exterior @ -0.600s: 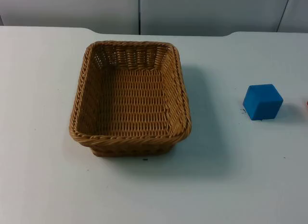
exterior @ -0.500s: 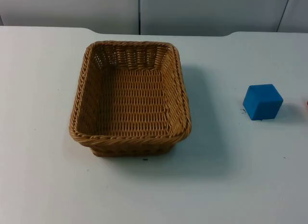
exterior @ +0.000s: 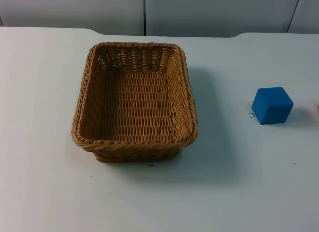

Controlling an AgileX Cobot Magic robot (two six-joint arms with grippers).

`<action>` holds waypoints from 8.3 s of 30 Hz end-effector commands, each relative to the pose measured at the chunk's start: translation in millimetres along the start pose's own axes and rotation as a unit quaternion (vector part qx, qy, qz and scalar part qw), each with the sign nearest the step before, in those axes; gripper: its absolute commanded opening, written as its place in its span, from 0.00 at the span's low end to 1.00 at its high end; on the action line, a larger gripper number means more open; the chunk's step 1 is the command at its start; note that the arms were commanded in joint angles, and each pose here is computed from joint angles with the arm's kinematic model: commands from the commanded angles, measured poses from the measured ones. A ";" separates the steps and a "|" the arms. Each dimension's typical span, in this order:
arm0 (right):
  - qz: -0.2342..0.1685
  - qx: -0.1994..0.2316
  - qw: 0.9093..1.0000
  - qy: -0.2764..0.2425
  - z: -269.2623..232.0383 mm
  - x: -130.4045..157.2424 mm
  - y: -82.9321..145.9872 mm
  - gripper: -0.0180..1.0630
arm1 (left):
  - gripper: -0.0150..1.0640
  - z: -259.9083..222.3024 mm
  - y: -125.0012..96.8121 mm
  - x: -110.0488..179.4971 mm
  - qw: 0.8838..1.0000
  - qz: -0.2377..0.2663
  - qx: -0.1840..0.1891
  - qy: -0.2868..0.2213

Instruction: Pick up the basket with the left hand and place the blue cube into the basket with the right hand.

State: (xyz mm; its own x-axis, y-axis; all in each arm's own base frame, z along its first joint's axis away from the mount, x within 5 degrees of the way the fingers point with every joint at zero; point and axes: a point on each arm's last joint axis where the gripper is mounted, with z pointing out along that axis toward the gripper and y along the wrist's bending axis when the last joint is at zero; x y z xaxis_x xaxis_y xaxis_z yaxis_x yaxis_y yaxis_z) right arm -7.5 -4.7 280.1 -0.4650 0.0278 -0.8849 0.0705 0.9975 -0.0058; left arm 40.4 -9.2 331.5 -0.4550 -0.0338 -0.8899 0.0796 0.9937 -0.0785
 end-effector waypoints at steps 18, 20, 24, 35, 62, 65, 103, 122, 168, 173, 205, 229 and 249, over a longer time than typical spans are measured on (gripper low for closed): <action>-0.002 0.006 1.000 -0.001 1.5 1.5 -0.3 0.99 | 0.99 164.1 -10.3 -66.4 0.986 -0.005 0.123 0.116; -0.002 0.006 1.000 -0.001 1.5 1.5 -0.3 0.99 | 0.99 175.4 -10.3 -66.0 0.983 -0.007 0.129 0.127; -0.002 0.006 1.000 -0.001 1.5 1.5 -0.3 0.98 | 0.99 220.4 -11.0 -59.5 0.973 -0.020 0.155 0.171; -0.001 0.006 1.000 -0.001 1.5 1.5 -0.3 0.98 | 0.99 322.0 -18.5 -25.0 0.939 -0.041 0.207 0.271; 0.001 0.009 1.000 -0.001 1.5 1.4 -0.7 0.98 | 0.81 431.0 -64.9 54.2 0.891 -0.036 0.236 0.386; 0.001 0.009 1.000 -0.001 1.5 1.4 -0.7 0.98 | 0.58 431.4 -64.7 54.1 0.892 -0.043 0.231 0.386; -0.014 -0.043 0.999 0.022 8.2 -46.0 9.8 0.98 | 0.01 344.1 -56.1 28.0 0.909 -0.148 0.158 0.357; -0.051 -0.068 0.975 0.203 179.6 -154.8 28.6 0.97 | 0.01 331.3 -56.8 28.3 0.905 -0.159 0.164 0.359; -0.032 -0.091 0.938 0.333 418.4 -54.5 106.3 0.95 | 0.01 333.1 -57.4 25.7 0.905 -0.186 0.159 0.347; -0.031 -0.090 0.940 0.327 423.9 -49.7 106.7 0.93 | 0.01 333.1 -57.4 25.7 0.905 -0.186 0.159 0.347; -0.020 -0.092 0.942 0.323 426.4 -48.2 107.9 0.01 | 0.01 333.0 -57.6 25.7 0.905 -0.186 0.160 0.348; -0.131 -0.265 0.952 0.076 260.6 -187.2 209.8 0.01 | 0.01 333.0 -58.4 25.1 0.903 -0.197 0.162 0.347; -0.200 -0.334 0.915 0.106 280.4 -115.9 302.4 0.01 | 0.01 332.5 -59.1 25.1 0.901 -0.200 0.164 0.349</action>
State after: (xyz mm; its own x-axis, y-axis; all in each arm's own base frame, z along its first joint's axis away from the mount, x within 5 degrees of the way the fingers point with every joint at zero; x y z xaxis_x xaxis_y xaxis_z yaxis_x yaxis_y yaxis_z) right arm 312.8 271.4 249.1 -0.5261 -0.4147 -0.7424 -0.6593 0.7504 0.0480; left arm 321.1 -101.6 159.7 -0.9447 -0.1726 -0.2787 0.0039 0.8442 -0.5361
